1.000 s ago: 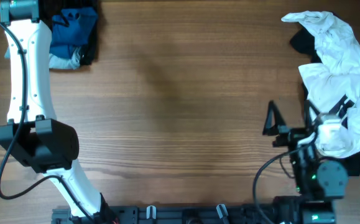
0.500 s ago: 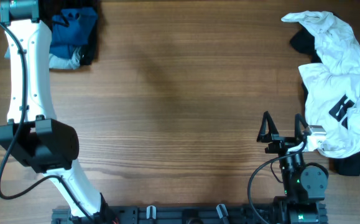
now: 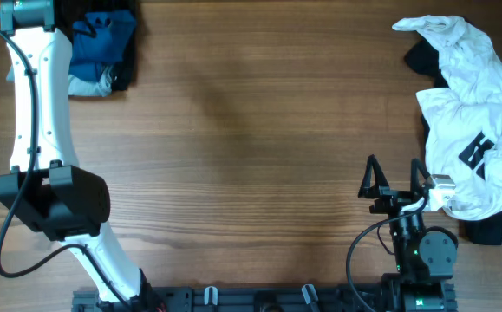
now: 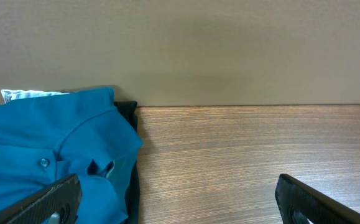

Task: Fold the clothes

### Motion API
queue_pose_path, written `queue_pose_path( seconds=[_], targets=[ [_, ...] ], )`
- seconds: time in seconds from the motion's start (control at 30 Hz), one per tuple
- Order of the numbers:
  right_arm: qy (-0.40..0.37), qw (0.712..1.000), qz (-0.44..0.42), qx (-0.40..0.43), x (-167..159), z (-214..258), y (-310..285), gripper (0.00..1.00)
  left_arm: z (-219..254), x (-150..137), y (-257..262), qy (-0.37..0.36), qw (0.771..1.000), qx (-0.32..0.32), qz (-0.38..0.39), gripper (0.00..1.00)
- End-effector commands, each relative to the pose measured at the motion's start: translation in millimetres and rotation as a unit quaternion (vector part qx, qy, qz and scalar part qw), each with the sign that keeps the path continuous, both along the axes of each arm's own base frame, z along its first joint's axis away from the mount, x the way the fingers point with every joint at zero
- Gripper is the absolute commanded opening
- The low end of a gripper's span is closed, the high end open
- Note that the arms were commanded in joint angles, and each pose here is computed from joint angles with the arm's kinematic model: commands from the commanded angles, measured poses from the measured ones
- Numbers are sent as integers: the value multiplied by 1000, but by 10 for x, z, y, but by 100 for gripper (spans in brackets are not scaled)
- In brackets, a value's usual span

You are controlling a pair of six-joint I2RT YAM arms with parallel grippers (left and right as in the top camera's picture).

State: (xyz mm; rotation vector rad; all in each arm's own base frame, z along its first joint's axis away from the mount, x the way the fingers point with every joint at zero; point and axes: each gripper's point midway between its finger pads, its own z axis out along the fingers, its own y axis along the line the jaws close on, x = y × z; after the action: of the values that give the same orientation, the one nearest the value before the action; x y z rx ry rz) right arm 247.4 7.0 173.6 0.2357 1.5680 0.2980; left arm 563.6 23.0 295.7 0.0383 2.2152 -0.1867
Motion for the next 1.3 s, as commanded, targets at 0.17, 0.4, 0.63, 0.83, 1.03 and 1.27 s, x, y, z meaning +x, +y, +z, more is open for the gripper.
queue_pose_path(
  seconds=[0.17, 0.4, 0.63, 0.83, 1.03, 1.27],
  targets=[
    [-1, 1000, -12, 4, 1, 2, -42, 100, 220, -194, -248, -2, 1000, -7, -21, 100],
    [-1, 1000, -12, 4, 1, 2, -42, 100, 884, -908, -672, -40, 996, 49, -69, 100],
    [-1, 1000, -12, 5, 1, 2, -42, 100, 860, -1608, -737, -144, 985, 36, -85, 100],
    [-1, 1000, -11, 4, 1, 2, -41, 100, 290, -2399, -510, -226, 974, -25, -17, 100],
    [0, 1000, -12, 4, 2, -1, -42, 100, -397, -3132, -447, -327, 942, -67, 18, 100],
    [0, 1000, -12, 4, 2, -1, -42, 100, -652, -3249, -456, -379, 920, -93, 19, 100]
  ],
)
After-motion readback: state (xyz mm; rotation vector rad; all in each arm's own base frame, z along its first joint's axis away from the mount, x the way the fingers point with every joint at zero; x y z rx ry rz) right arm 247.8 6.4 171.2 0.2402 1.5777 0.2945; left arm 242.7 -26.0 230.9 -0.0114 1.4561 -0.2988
